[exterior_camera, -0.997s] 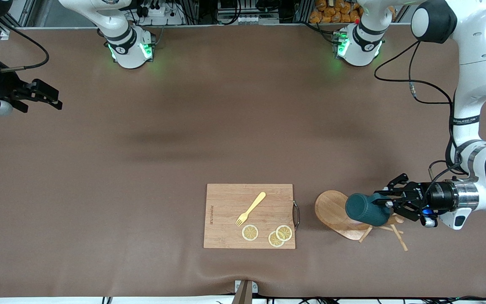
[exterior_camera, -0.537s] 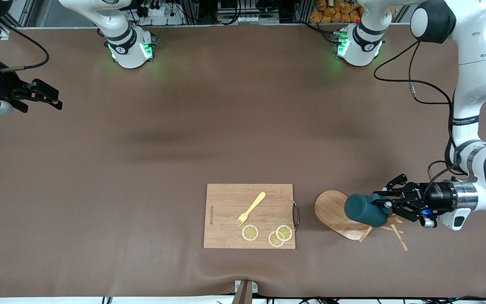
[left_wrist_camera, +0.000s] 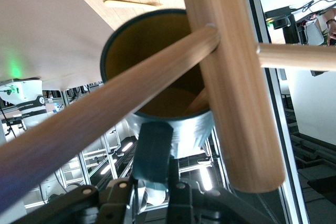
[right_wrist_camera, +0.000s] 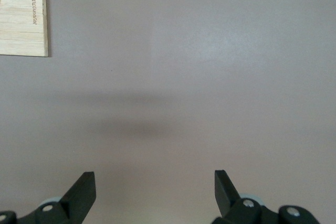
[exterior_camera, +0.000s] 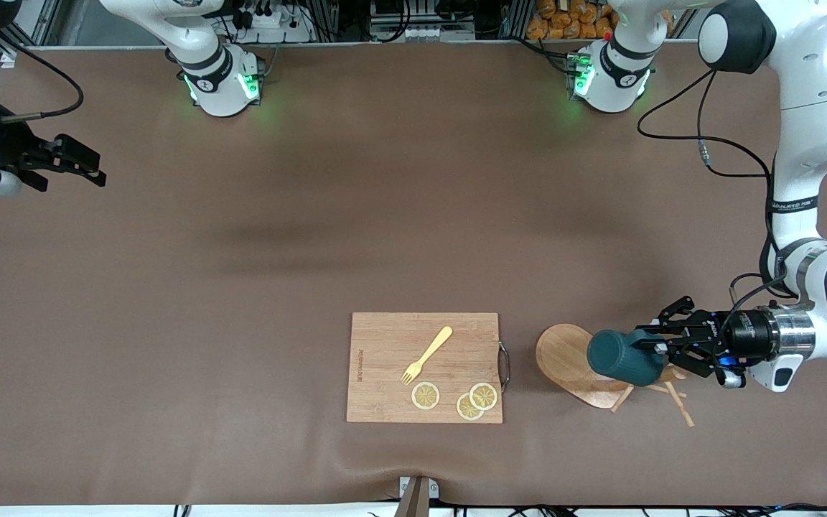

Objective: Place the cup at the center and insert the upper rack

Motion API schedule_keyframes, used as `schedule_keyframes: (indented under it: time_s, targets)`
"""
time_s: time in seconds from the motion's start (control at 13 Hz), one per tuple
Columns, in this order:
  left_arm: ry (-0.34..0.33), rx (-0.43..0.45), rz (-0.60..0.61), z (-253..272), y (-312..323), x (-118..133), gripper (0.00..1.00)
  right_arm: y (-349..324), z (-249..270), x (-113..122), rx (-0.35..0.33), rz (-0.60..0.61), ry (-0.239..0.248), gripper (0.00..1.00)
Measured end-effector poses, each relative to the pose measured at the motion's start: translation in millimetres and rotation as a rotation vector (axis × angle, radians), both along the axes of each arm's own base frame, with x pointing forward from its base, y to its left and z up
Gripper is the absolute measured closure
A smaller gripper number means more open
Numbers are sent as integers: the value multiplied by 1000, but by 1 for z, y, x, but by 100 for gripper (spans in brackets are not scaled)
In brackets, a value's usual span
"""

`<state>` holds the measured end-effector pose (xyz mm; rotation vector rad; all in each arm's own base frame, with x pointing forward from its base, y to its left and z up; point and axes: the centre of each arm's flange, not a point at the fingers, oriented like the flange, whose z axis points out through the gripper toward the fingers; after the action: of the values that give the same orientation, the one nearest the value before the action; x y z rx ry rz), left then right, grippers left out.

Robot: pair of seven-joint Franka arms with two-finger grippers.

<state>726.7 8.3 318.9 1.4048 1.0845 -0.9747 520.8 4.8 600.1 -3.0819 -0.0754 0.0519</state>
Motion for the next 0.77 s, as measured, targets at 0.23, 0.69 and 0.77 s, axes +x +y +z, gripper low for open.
schedule_keyframes:
  time_s: [0.23, 0.69, 0.77]
  targets:
    - [0, 1, 0, 0, 0, 0, 61, 0, 0, 0, 0, 0, 0, 0]
    - [0, 3, 2, 0, 0, 0, 34, 0, 0, 0, 0, 0, 0, 0]
    - [-1, 4, 1, 0, 0, 0, 24, 0, 0, 0, 0, 0, 0, 0]
